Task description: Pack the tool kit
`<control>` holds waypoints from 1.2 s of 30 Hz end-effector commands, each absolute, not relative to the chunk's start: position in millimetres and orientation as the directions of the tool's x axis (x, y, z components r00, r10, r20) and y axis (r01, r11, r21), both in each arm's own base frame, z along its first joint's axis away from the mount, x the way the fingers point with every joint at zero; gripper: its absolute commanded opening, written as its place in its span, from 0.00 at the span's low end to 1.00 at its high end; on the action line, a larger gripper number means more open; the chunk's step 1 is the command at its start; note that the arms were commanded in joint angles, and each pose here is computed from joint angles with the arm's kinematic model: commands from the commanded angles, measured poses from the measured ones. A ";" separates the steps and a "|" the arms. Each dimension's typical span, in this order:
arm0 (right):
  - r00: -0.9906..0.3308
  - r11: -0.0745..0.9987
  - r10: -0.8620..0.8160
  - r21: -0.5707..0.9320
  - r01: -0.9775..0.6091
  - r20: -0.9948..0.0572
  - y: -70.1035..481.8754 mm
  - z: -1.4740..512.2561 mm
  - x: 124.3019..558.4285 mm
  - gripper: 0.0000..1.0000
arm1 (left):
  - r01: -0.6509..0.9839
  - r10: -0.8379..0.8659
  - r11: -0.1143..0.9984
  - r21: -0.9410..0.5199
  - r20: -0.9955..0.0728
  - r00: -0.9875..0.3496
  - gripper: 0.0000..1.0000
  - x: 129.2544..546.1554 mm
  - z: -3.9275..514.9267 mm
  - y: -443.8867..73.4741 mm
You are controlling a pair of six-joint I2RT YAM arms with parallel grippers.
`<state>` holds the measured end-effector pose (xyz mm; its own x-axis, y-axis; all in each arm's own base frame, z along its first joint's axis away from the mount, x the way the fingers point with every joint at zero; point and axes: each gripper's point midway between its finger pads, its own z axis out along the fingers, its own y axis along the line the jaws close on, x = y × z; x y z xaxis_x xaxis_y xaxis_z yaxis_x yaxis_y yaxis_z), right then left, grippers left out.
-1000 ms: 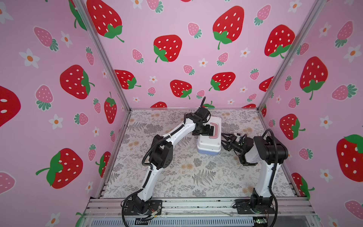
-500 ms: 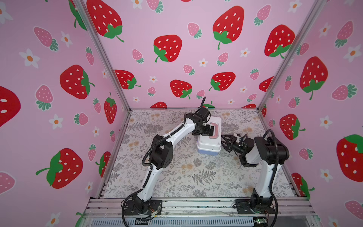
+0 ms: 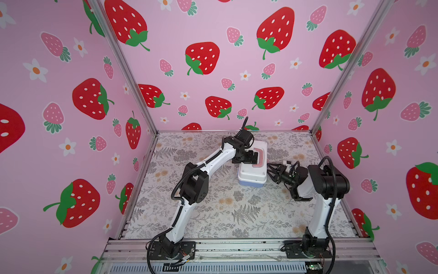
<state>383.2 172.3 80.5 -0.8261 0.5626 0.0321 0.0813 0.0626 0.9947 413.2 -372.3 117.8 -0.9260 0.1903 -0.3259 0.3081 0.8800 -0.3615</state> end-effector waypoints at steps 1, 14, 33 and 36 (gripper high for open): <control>-0.789 0.105 0.526 0.945 -0.311 -0.318 175.3 158.8 385.6 0.49 | 0.280 0.250 0.899 -0.336 -0.130 -0.960 0.98 375.6 58.9 -366.3; -0.782 0.261 0.481 0.916 -0.305 -0.397 175.0 145.1 392.0 0.60 | 0.277 0.251 0.899 -0.339 -0.121 -0.960 0.98 375.4 55.2 -367.5; -0.803 0.067 0.537 0.962 -0.266 -0.259 175.2 145.8 389.8 0.60 | 0.279 0.254 0.897 -0.342 -0.116 -0.960 0.98 373.9 54.4 -367.8; -0.801 0.072 0.536 0.960 -0.272 -0.267 175.4 146.5 390.2 0.60 | 0.279 0.254 0.897 -0.343 -0.116 -0.960 0.98 374.1 53.7 -367.8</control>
<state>393.9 170.6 107.7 -0.8229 0.5491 -0.1457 -0.0985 0.1147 0.9885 413.8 -374.7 118.6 -0.9244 0.1915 -0.3298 0.3141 0.8727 -0.3739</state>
